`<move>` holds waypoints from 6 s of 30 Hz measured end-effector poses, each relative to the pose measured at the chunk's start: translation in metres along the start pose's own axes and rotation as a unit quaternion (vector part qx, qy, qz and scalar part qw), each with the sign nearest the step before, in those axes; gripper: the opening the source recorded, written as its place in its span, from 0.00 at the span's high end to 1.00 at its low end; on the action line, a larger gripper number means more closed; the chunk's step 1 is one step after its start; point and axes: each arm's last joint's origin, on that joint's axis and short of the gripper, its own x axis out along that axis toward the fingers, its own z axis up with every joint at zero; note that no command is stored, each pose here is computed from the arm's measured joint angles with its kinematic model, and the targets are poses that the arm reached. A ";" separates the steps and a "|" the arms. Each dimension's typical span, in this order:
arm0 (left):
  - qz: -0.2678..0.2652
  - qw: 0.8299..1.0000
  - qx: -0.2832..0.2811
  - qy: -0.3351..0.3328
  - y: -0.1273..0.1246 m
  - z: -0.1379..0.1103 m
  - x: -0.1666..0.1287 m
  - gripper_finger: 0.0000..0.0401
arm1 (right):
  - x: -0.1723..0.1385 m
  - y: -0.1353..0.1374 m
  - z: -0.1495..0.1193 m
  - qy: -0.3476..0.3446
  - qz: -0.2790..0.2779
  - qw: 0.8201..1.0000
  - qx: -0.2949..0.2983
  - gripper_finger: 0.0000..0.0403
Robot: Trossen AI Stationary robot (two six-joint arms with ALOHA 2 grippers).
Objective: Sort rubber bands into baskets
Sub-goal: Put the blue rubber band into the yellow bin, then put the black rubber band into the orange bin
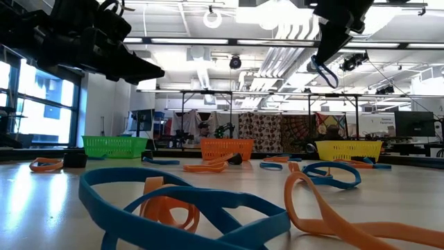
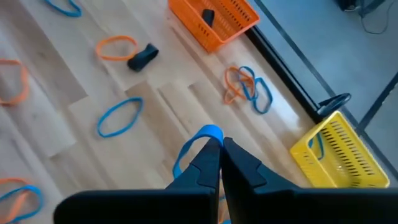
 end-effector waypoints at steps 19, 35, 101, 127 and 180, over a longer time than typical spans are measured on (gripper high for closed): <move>0.000 1.000 0.000 0.000 0.000 0.000 0.000 0.75 | 0.014 -0.013 0.011 0.015 0.004 1.000 0.005 1.00; 0.000 1.000 0.000 0.000 0.000 0.000 0.000 0.75 | 0.014 -0.012 0.011 0.023 0.018 1.000 0.002 1.00; -0.001 1.000 -0.001 0.003 0.000 -0.001 0.000 0.75 | 0.087 -0.172 0.024 0.121 -0.186 0.956 0.190 1.00; -0.001 1.000 -0.001 0.003 0.000 -0.001 0.000 0.75 | 0.183 -0.187 -0.034 0.173 -0.180 0.943 0.220 1.00; 0.000 1.000 -0.001 0.003 0.000 -0.001 0.000 0.75 | 0.170 -0.200 -0.031 0.137 -0.142 0.951 0.239 0.88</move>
